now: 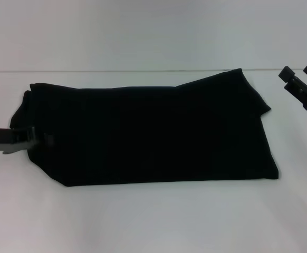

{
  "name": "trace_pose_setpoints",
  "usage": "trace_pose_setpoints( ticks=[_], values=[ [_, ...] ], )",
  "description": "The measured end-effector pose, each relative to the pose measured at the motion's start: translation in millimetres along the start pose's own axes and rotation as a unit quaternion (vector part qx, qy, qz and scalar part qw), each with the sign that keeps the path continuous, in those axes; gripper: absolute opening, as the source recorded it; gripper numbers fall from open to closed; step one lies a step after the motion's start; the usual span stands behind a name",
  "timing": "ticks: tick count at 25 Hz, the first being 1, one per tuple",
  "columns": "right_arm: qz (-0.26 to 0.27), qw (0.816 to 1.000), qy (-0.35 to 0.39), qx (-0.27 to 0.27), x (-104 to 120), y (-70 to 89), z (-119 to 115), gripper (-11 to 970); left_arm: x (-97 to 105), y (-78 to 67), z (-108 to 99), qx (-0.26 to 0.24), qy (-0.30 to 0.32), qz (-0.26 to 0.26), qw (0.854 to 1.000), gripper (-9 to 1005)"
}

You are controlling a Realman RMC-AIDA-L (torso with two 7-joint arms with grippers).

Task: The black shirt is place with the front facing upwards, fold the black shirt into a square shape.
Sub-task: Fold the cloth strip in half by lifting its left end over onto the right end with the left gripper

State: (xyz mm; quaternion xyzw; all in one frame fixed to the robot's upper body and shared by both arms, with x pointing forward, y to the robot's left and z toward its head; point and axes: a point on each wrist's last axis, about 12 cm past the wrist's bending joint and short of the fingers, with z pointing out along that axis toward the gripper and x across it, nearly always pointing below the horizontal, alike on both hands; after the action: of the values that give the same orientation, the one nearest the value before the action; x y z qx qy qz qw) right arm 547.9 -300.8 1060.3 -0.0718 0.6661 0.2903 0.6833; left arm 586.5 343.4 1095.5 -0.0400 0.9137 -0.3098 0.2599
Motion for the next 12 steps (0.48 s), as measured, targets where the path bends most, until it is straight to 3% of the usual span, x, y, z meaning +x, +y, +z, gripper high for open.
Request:
trace_pose_setpoints(
  ticks=[1,12],
  values=[
    [0.000,1.000,0.000,0.000,0.2,0.1,0.1,870,-1.2,0.2,-1.6,-0.002,-0.002,-0.002,1.000,17],
    [0.003,1.000,0.001,0.004,1.8,0.0,-0.9,871,-10.4,6.2,-14.3,-0.026,-0.022,-0.011,0.999,392]
  ],
)
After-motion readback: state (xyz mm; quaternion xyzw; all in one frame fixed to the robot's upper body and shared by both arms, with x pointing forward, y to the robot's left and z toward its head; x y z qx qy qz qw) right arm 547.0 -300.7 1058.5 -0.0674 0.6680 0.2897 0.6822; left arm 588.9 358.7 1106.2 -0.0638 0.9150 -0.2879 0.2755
